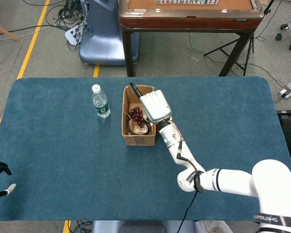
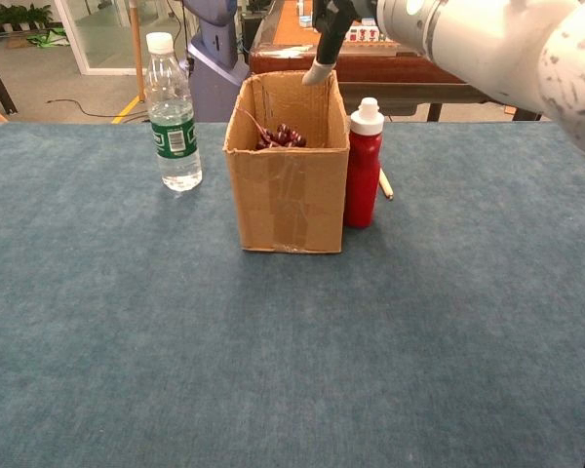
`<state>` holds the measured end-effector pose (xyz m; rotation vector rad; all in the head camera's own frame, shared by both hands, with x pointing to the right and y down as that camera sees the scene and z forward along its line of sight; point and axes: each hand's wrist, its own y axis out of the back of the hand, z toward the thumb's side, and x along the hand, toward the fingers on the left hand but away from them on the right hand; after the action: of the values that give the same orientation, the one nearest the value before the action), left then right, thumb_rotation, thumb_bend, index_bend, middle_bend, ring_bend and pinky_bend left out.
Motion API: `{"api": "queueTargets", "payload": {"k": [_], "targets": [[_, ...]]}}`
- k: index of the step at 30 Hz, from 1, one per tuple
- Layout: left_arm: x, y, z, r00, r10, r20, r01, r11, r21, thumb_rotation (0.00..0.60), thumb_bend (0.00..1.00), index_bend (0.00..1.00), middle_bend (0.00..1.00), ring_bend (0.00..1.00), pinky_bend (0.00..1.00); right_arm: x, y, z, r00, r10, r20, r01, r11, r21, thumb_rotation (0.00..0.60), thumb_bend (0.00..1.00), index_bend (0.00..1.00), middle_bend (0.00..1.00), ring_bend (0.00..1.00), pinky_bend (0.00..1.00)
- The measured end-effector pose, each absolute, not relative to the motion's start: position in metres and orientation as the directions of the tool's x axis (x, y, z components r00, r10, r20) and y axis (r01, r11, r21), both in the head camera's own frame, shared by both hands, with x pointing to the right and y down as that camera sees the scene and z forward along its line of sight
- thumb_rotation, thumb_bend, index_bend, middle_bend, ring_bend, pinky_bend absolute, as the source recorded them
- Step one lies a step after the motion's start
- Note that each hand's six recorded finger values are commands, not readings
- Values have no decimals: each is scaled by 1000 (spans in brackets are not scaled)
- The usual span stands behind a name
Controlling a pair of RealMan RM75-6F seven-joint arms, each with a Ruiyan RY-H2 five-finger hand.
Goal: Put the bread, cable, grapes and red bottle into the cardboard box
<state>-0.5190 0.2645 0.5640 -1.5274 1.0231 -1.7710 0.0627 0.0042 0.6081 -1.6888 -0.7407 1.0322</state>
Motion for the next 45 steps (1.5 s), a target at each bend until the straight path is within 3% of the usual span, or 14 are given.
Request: {"api": "queueTargets", "payload": {"k": [7, 10, 17, 27, 45], "targets": [[-519, 265, 566, -176, -822, 542, -46, -543, -839, 600, 151, 494, 331, 273, 540, 102, 9, 595, 407, 885, -225, 93, -285, -954, 600, 0, 297, 655, 646, 758], [-518, 265, 567, -174, -822, 543, -42, -544, -838, 600, 151, 494, 331, 273, 540, 124, 12, 594, 373, 898, -233, 137, -302, -944, 600, 0, 315, 526, 527, 697], [-518, 266, 571, -175, -816, 551, -33, -554, -832, 600, 151, 494, 331, 273, 540, 169, 21, 608, 316, 911, -265, 262, -353, -898, 600, 0, 311, 344, 305, 483], [-519, 266, 572, -178, -815, 552, -31, -556, -831, 600, 151, 493, 331, 273, 540, 212, 40, 659, 256, 909, -330, 387, -409, -826, 600, 0, 241, 275, 226, 381], [-520, 266, 570, -181, -815, 551, -39, -554, -832, 600, 151, 494, 331, 273, 540, 188, 58, 722, 266, 873, -409, 512, -488, -707, 600, 0, 233, 263, 210, 370]]}}
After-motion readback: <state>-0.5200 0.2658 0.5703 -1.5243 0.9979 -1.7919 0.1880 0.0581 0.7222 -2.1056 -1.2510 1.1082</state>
